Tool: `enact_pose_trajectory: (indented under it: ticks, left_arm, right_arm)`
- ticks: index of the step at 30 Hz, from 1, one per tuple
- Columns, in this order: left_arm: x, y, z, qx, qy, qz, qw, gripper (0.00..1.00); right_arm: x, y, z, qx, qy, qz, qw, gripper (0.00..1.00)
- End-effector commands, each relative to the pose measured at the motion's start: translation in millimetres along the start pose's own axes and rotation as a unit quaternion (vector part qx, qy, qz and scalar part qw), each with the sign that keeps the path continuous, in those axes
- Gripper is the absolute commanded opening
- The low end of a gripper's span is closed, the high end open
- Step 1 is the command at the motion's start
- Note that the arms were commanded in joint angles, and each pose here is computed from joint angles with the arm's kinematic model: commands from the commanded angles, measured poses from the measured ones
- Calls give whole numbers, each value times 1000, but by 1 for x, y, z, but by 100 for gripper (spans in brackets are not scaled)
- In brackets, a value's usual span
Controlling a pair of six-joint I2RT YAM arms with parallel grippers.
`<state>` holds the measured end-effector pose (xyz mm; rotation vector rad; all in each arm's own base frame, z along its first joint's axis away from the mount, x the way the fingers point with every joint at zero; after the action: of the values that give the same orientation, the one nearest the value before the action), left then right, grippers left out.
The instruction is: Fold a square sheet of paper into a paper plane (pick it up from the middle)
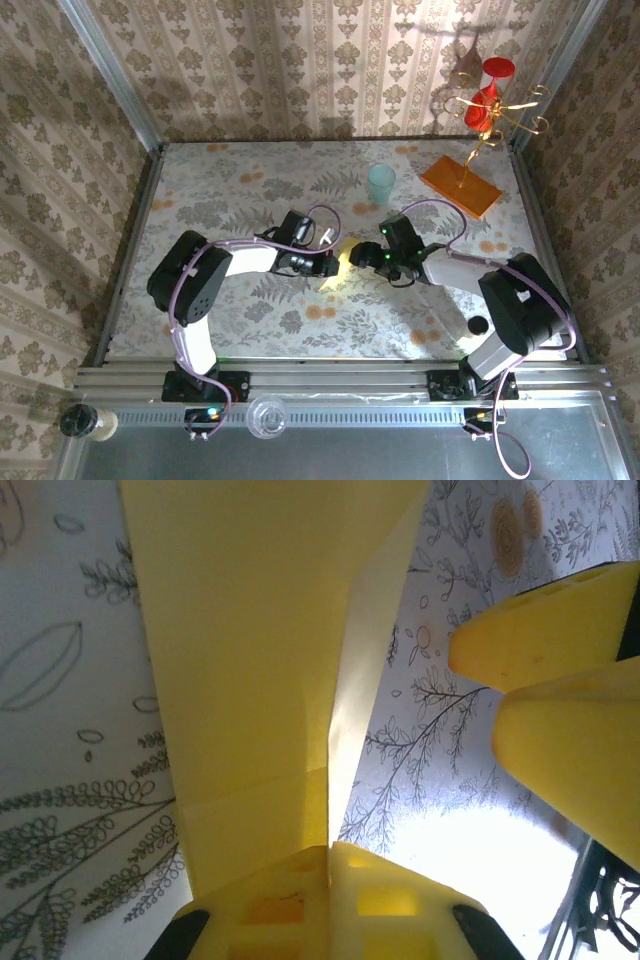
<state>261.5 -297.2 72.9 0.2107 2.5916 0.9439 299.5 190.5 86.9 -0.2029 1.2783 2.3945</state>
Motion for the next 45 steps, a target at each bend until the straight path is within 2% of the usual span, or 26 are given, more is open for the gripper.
enact_pose_trajectory:
  ticks: [1, 14, 30, 45]
  left_arm:
    - [0, 0, -3, 18, 27, 17, 999, 5]
    - [2, -1, 6, 35, 62, 16, 997, 5]
    - [6, -7, 14, 38, 78, 27, 996, 7]
    - [6, 2, 10, 38, 71, 21, 997, 19]
  right_arm:
    - [-1, -3, -1, 28, 22, 7, 999, 73]
    - [-3, -18, 3, 60, 39, 30, 997, 70]
    - [1, -32, -8, 141, 59, 46, 987, 72]
    - [9, -41, -24, 218, 52, 67, 972, 69]
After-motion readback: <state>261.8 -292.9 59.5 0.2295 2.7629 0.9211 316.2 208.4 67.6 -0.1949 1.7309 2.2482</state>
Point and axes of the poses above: each hand's point on the last joint's axis, 136 mm out from that joint toward the fingers, its own y axis back along the fingers, its own z axis along the line the jaws close on, x = y × z, the point moved 5 cm from there along y, back along the fingers, and after that the axes turned 1 degree about y, right-handed, at the moved point
